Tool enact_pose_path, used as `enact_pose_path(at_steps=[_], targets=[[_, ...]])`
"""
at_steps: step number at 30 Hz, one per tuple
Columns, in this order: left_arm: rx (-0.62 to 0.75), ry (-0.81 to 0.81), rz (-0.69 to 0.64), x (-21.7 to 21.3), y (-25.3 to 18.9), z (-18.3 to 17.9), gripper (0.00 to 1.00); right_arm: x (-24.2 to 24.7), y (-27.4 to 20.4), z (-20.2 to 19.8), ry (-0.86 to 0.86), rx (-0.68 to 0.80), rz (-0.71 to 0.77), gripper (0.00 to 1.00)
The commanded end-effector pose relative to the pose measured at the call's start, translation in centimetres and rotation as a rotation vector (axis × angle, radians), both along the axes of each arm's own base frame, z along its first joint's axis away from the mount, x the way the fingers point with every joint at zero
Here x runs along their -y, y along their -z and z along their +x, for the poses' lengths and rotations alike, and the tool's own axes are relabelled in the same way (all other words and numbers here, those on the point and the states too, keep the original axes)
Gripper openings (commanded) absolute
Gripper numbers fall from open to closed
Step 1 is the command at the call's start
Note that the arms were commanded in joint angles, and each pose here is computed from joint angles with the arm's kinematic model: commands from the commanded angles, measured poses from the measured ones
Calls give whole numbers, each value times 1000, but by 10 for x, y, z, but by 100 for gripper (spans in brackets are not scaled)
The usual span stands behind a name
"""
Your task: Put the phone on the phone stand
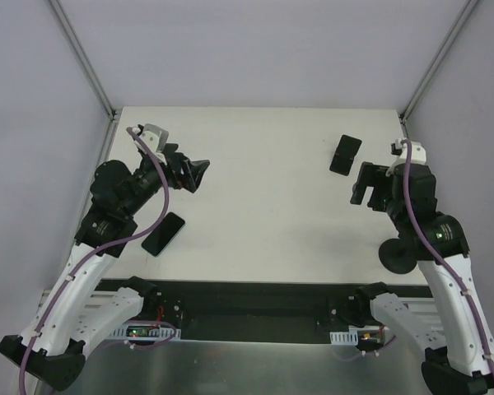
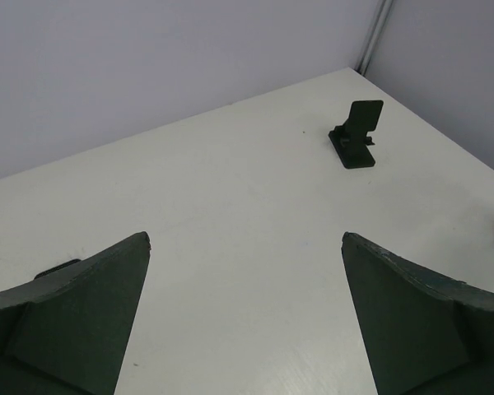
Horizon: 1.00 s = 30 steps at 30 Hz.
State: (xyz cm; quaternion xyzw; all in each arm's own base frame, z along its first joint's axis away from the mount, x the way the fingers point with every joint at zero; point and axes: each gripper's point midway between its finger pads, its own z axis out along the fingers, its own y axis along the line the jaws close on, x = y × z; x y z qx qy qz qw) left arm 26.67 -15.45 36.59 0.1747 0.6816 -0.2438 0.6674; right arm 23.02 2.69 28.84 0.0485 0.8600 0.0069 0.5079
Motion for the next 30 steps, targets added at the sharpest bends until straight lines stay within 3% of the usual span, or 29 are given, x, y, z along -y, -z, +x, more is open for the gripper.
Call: enact_pose_path(at_steps=[1, 8, 12, 17, 24, 25, 30], targets=[[27, -11, -1, 3, -6, 5, 99, -15, 12, 13, -28, -52, 48, 96], [15, -6, -3, 6, -2, 5, 99, 38, 49, 3, 315, -179, 12, 96], [8, -5, -1, 8, 0, 6, 99, 76, 70, -20, 541, -259, 74, 96], [9, 0, 0, 9, 0, 5, 99, 124, 77, -59, 815, -226, 67, 96], [28, 15, -10, 11, -7, -3, 99, 137, 103, -74, 912, -255, 158, 98], [30, 15, -10, 11, -7, -3, 99, 138, 106, -73, 917, -259, 160, 89], [31, 9, -8, 10, -6, -3, 99, 133, 133, -66, 898, -285, 198, 69]])
